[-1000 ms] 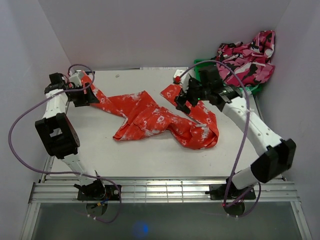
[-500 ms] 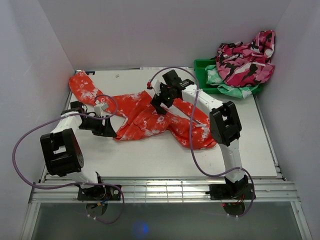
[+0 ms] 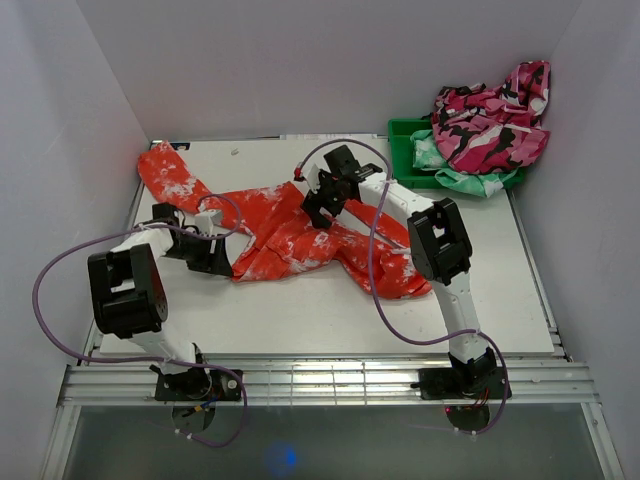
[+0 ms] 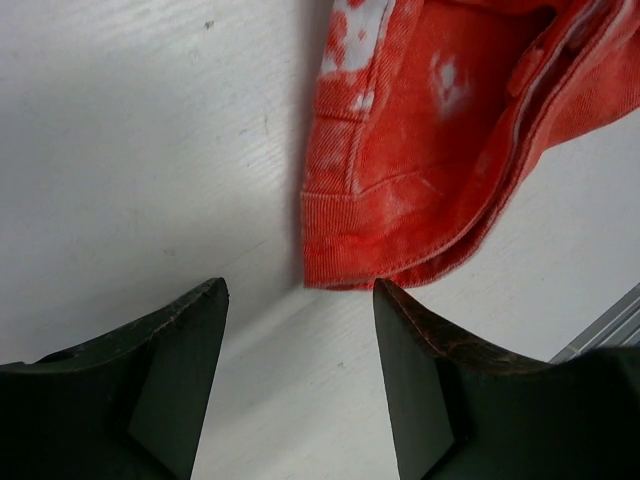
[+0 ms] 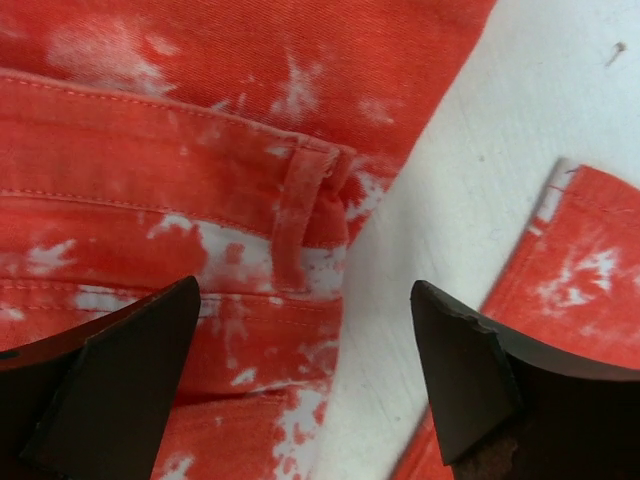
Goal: Fold and stack the trousers
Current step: Flatten the trousers out
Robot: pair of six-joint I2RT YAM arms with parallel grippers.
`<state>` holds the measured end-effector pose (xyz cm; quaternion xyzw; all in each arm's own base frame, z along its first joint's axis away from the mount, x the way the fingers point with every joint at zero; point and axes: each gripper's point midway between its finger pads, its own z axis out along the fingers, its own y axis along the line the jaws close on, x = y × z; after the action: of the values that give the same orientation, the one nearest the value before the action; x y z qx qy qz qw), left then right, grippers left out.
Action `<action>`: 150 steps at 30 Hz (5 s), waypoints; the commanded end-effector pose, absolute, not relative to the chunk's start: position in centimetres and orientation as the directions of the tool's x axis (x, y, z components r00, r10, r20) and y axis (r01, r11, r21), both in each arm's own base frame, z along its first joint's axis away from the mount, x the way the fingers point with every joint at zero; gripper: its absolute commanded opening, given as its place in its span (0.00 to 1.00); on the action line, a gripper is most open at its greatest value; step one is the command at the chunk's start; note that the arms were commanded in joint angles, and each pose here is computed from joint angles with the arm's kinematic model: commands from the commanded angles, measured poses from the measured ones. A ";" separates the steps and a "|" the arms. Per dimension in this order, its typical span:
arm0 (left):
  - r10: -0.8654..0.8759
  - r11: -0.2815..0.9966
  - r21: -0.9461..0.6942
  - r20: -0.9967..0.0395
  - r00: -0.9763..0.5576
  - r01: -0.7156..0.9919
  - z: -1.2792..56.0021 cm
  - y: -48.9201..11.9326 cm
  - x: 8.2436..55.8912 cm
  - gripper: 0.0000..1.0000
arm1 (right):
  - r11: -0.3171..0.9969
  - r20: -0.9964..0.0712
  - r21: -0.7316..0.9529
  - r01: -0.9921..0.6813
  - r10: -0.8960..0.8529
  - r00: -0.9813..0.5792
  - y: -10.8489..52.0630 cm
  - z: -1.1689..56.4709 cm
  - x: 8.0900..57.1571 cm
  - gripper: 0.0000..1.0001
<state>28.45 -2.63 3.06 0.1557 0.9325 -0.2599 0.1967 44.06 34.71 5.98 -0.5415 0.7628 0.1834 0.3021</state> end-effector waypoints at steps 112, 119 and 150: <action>-0.462 0.585 -0.731 -0.655 -0.598 0.350 30.6 -7.1 36.0 0.00 | 0.321 -0.892 0.410 -0.854 -0.052 -0.448 52.9 24.0 29.9 0.90; -0.504 0.546 -0.757 -0.639 -0.581 0.359 31.8 -7.4 36.0 0.00 | 0.269 -0.848 0.516 -0.813 0.031 -0.529 55.4 23.6 28.6 0.90; -0.284 0.908 -0.419 -0.653 -0.702 0.022 16.4 5.3 31.9 0.00 | 0.357 -0.935 0.250 -0.900 -0.153 -0.320 45.3 24.0 34.8 0.93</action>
<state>34.63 3.71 19.35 -0.1356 0.8614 -0.2766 0.4038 28.21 47.82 21.23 -0.4229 0.6823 0.4487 0.3928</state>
